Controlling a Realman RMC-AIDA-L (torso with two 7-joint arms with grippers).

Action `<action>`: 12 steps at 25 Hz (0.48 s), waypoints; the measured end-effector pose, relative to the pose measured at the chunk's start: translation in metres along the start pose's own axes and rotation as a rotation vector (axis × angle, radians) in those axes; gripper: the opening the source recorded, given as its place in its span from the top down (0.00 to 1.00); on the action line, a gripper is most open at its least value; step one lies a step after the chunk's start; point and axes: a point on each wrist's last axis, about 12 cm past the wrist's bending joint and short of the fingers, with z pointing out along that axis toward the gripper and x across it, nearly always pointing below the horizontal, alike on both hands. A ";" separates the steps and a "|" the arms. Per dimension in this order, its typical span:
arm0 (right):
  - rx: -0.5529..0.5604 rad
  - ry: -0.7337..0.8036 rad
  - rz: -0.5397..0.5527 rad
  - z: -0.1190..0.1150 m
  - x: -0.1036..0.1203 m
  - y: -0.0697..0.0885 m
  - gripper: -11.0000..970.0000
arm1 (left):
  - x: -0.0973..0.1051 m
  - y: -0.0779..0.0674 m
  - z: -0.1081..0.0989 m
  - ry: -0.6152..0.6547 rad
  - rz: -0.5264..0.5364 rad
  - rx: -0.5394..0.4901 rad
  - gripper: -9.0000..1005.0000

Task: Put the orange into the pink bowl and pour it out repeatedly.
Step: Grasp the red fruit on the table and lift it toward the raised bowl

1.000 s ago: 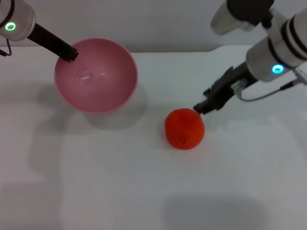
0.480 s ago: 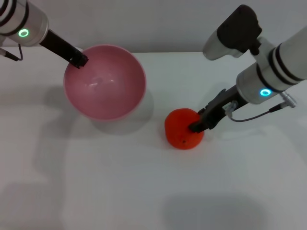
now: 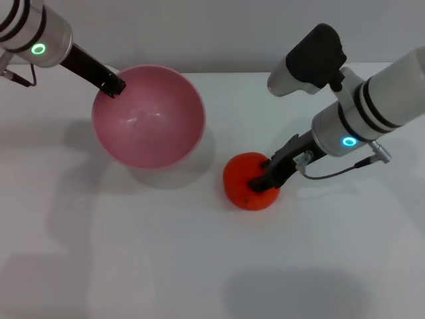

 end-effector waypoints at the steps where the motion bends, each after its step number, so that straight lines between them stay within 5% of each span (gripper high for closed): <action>1: -0.004 -0.003 0.008 0.001 0.000 0.000 0.51 | 0.000 0.000 0.000 -0.001 0.000 -0.001 0.95; 12: -0.004 -0.023 0.030 0.004 0.003 -0.002 0.68 | 0.000 0.001 0.000 -0.006 0.009 -0.006 0.95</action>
